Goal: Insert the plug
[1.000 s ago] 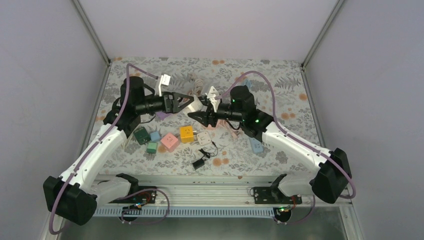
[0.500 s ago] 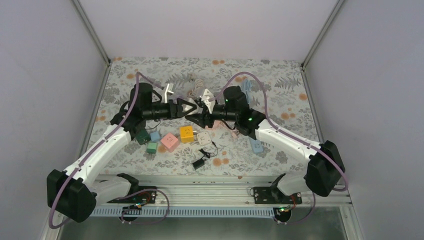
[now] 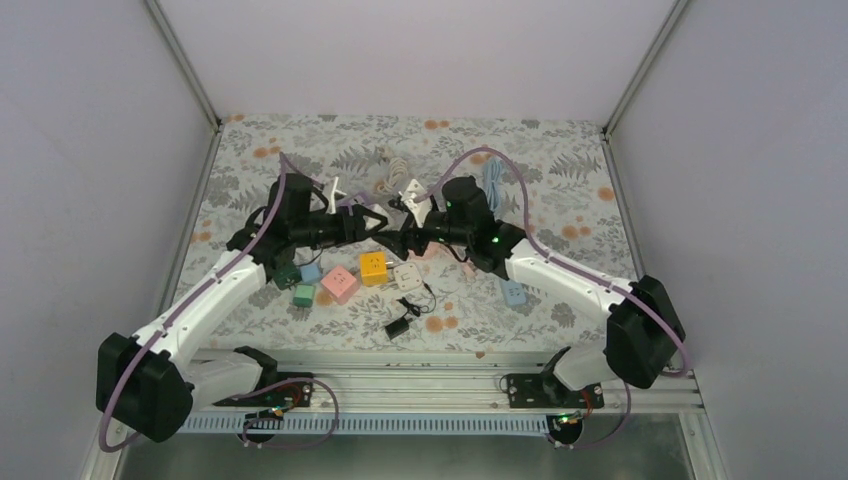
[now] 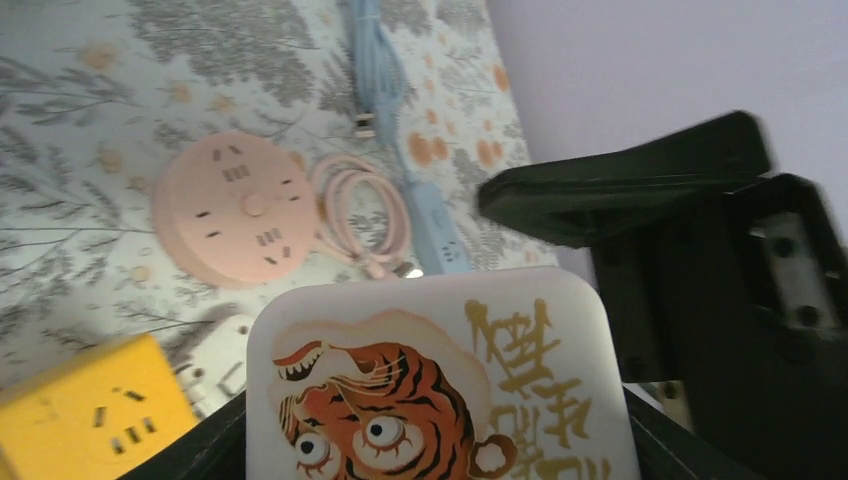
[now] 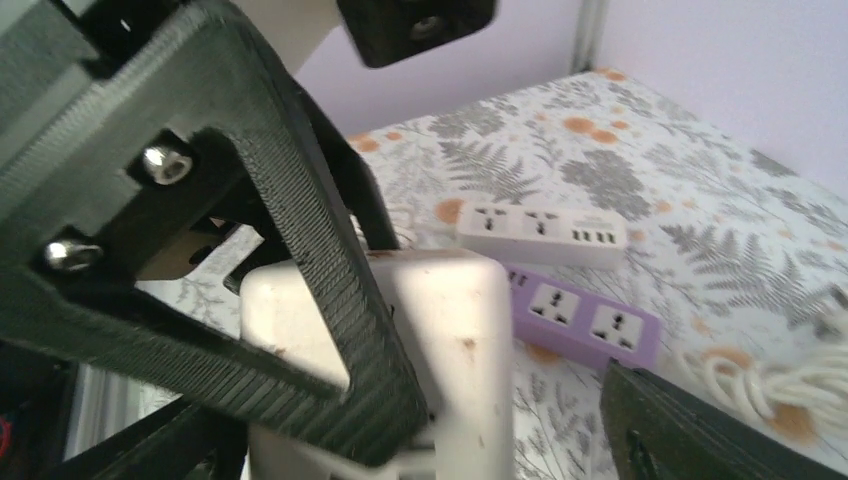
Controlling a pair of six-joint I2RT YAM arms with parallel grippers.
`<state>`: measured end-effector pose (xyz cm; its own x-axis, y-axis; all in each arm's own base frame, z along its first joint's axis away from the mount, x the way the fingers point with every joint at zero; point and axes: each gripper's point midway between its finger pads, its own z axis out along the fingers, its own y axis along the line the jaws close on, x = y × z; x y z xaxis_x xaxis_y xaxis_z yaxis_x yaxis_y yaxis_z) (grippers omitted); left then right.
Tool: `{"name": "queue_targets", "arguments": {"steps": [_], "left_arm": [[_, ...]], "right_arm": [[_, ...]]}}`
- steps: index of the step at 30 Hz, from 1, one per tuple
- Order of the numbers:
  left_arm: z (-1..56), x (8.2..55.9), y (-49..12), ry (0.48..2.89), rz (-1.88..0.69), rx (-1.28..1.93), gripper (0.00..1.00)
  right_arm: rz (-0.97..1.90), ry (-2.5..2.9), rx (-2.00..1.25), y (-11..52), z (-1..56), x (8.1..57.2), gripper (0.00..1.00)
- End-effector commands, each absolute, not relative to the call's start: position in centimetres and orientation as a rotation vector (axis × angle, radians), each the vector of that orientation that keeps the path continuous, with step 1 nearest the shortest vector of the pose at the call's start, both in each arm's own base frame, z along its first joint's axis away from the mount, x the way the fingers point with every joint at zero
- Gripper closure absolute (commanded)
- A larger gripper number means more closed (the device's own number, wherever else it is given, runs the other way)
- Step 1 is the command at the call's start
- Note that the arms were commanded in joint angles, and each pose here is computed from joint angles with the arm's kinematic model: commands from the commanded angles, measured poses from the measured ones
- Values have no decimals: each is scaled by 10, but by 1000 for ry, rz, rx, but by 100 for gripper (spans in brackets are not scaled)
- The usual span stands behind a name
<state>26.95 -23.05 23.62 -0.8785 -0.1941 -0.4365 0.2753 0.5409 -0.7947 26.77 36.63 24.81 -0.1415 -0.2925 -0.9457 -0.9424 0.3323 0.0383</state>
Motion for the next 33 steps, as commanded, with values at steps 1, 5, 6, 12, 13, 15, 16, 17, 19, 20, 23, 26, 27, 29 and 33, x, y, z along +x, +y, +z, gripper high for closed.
{"name": "queue_targets", "arguments": {"steps": [1, 5, 6, 12, 13, 15, 16, 17, 19, 20, 23, 26, 27, 29, 33], "left_arm": [[222, 286, -220, 2334, -1126, 17, 47], [216, 301, -209, 2320, -965, -30, 47], [213, 304, -207, 2314, -934, -40, 47], [187, 322, -219, 2334, -684, -16, 47], [187, 324, -226, 2332, -662, 3, 47], [188, 331, -243, 2322, -628, 24, 48], [189, 334, -252, 2318, -619, 37, 48], [186, 337, -261, 2329, -603, 41, 48], [182, 342, -276, 2343, -568, 56, 48], [178, 345, -282, 2352, -542, 53, 48], [164, 355, -296, 2370, -481, 24, 48], [158, 362, -305, 2360, -416, -48, 47], [157, 363, -308, 2349, -399, -78, 47], [154, 365, -317, 2334, -405, -109, 47], [138, 371, -330, 2378, -372, -122, 47]], "right_arm": [[747, 1763, -893, 339, 248, 289, 6], [686, 1941, -785, 312, 229, 284, 3], [679, 1979, -750, 304, 225, 281, 3], [540, 2116, -296, 228, 221, 283, 2], [515, 2130, -205, 212, 223, 285, 1], [482, 2167, -35, 185, 219, 290, 0], [474, 2178, 28, 175, 217, 292, 0], [470, 2182, 89, 165, 215, 295, 0], [476, 2178, 182, 148, 210, 301, 0], [482, 2175, 208, 142, 208, 303, 0], [487, 2178, 254, 131, 198, 308, 0], [495, 2207, 272, 126, 186, 310, 0], [497, 2216, 265, 126, 183, 311, 0], [473, 2236, 267, 122, 173, 311, 0], [409, 2256, 293, 107, 162, 314, 0]]}}
